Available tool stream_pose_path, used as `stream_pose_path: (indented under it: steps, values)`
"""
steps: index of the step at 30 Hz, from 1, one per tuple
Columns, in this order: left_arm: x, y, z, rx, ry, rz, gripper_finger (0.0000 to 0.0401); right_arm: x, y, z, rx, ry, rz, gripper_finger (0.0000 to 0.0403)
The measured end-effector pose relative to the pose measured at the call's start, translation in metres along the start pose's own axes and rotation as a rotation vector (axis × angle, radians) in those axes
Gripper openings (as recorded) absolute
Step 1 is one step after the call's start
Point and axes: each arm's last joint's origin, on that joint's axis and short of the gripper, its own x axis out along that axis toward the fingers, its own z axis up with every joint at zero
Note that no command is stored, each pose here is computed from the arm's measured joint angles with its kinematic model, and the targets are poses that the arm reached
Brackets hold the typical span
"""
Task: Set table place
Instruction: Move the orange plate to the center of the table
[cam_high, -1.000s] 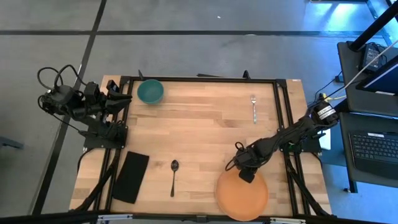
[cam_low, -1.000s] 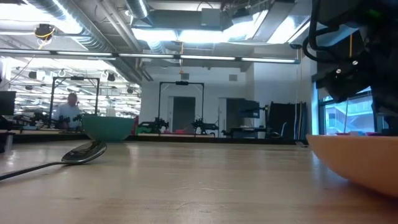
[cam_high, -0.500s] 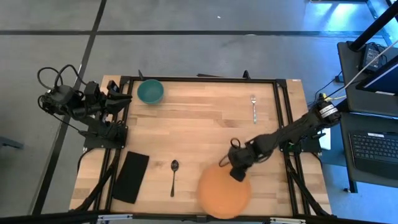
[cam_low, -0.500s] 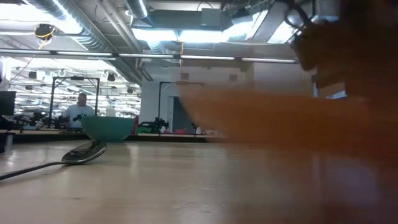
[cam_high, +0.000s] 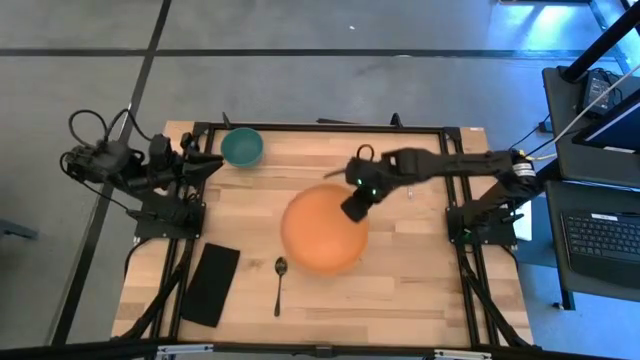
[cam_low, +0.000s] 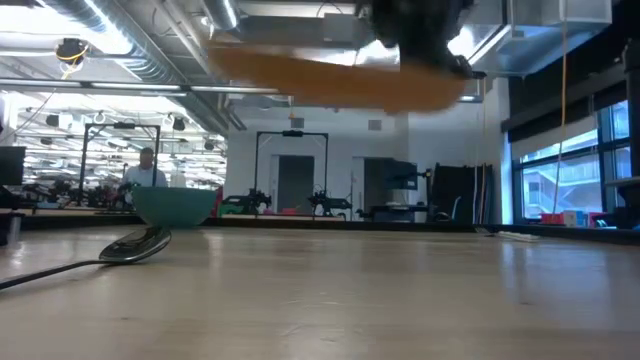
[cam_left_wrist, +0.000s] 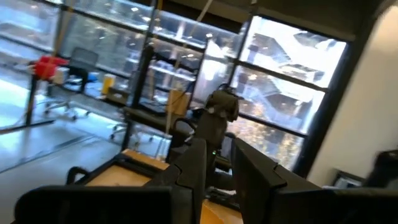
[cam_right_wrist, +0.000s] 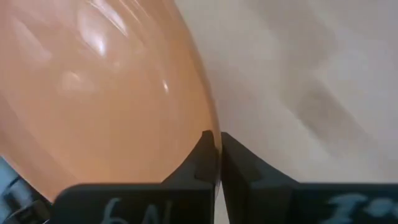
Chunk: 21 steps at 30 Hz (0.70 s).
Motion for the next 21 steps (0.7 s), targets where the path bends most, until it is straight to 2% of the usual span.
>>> stream_pose_path:
  steps: [3,7,14,21]
  values:
    - [0.004,0.000,-0.002,-0.012,0.002,0.059,0.0069,0.013,-0.017,0.011,0.058,0.034,-0.056,0.0008]
    - [0.010,-0.002,-0.007,-0.002,0.016,0.112,0.0069,0.047,-0.028,0.020,0.096,0.129,-0.065,0.0008]
    - [0.015,-0.005,-0.011,0.011,0.036,0.119,0.0069,0.101,-0.034,0.026,0.021,0.277,-0.068,0.0013]
    - [0.016,-0.005,-0.012,0.015,0.041,0.120,0.0069,0.137,-0.033,0.031,-0.019,0.283,-0.050,0.0015]
